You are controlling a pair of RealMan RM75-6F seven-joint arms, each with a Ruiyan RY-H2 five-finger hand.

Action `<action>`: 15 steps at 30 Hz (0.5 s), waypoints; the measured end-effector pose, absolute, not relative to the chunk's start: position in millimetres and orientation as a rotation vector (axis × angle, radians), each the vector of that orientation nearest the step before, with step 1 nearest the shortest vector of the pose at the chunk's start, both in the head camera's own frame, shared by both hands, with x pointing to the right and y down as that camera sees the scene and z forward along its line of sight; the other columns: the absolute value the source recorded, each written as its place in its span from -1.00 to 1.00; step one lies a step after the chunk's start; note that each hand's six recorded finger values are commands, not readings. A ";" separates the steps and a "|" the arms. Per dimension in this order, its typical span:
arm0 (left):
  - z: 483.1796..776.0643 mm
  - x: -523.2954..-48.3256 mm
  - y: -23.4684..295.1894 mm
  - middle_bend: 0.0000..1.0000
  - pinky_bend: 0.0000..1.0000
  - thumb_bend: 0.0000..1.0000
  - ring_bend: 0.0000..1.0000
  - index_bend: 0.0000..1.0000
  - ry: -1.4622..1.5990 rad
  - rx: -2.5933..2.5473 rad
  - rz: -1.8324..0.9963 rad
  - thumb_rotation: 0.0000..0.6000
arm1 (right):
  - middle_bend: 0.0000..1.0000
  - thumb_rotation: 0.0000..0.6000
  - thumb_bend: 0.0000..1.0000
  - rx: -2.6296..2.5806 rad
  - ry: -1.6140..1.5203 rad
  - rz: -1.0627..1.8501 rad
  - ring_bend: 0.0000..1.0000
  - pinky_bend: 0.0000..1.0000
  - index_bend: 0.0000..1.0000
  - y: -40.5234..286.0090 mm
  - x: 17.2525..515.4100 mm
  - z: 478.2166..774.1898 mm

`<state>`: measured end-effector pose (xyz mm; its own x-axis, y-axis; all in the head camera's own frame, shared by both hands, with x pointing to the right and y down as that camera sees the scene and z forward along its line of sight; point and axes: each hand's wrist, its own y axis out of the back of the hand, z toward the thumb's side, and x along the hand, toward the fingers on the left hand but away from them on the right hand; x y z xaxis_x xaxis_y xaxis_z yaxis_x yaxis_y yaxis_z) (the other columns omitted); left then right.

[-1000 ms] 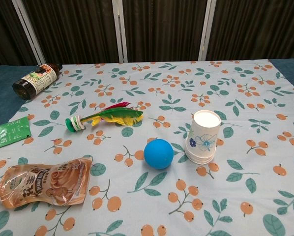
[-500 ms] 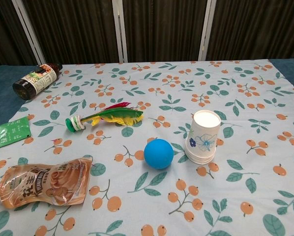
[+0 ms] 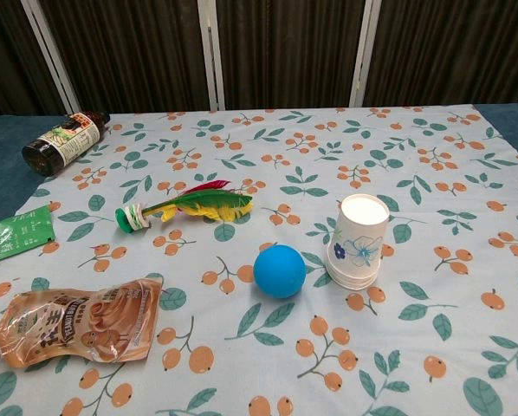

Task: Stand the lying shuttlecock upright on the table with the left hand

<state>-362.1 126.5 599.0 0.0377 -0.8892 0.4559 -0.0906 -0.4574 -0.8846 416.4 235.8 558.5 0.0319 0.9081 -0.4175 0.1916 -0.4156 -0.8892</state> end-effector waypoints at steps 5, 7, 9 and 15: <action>633.9 -315.4 104.0 -1.00 -1.00 -0.52 -1.00 -0.14 0.955 -1.655 -1.487 1.00 | -1.00 1.00 -0.73 -1.683 -1.138 1.438 -1.00 -1.00 -0.80 235.2 418.4 559.2; 648.1 -298.6 97.0 -1.00 -1.00 -0.50 -1.00 -0.12 0.948 -1.660 -1.494 1.00 | -1.00 1.00 -0.73 -1.688 -1.141 1.440 -1.00 -1.00 -0.80 235.1 418.8 559.4; 659.0 -285.7 90.9 -1.00 -1.00 -0.48 -1.00 -0.10 0.944 -1.660 -1.500 1.00 | -1.00 1.00 -0.73 -1.690 -1.143 1.440 -1.00 -1.00 -0.80 235.0 419.1 559.4; 690.1 -247.5 75.5 -1.00 -1.00 -0.44 -1.00 -0.03 0.950 -1.665 -1.532 1.00 | -1.00 1.00 -0.73 -1.699 -1.151 1.446 -1.00 -1.00 -0.80 235.1 419.8 559.9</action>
